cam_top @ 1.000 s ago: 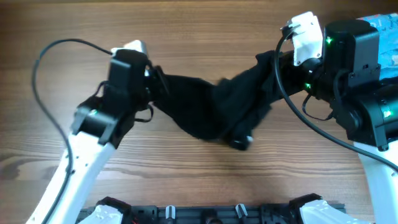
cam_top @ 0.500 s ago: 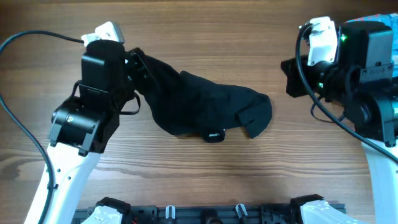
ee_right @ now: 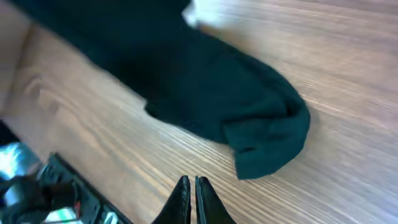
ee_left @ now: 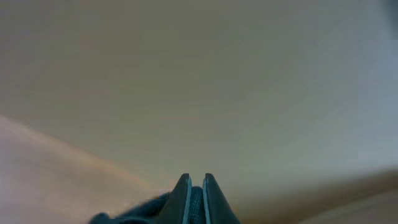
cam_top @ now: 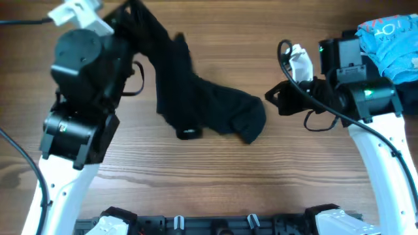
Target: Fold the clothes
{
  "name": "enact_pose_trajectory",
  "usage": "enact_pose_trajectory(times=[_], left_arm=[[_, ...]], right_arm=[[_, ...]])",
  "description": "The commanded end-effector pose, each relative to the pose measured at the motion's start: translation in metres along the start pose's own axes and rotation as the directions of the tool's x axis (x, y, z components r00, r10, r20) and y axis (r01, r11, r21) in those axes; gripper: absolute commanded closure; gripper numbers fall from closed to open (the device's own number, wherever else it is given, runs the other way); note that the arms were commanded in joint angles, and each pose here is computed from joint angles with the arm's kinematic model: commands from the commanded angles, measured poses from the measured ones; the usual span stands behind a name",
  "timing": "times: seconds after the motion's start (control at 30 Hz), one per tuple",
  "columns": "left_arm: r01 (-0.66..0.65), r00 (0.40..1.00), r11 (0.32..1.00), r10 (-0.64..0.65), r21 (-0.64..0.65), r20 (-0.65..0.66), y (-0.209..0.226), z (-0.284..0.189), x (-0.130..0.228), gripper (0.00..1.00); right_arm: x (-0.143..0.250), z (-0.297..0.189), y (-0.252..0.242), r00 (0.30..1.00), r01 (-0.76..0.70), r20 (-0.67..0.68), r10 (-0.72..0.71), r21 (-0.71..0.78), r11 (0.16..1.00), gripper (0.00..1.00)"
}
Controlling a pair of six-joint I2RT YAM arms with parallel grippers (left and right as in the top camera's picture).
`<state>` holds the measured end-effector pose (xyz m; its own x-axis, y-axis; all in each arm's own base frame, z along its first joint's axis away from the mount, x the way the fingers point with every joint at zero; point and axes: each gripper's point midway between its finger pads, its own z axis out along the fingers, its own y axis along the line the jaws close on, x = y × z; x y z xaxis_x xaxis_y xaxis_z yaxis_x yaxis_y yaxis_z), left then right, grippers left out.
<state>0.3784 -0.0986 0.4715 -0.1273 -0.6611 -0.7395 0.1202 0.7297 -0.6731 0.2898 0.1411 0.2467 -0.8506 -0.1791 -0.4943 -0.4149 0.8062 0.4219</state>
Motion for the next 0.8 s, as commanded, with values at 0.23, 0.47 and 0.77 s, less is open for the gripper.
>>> enact_pose_trajectory(times=[0.23,0.47,0.77], left_arm=[[0.082,0.957,0.966,-0.144,0.243,0.251,-0.069,-0.032,-0.072,0.96],[0.093,0.94,0.964,-0.167,0.248,0.299,-0.074,-0.044,-0.085,0.96],[0.075,0.942,0.972,-0.142,0.222,0.305,-0.071,-0.049,-0.087,0.96]], right_arm=[[-0.009,0.036,0.052,0.981,0.194,0.018,-0.195,0.033,0.98,0.96],[-0.003,0.081,0.046,0.993,0.117,-0.012,-0.117,0.063,0.991,0.93],[0.014,0.138,0.022,0.978,0.19,-0.107,-0.179,0.102,0.977,0.61]])
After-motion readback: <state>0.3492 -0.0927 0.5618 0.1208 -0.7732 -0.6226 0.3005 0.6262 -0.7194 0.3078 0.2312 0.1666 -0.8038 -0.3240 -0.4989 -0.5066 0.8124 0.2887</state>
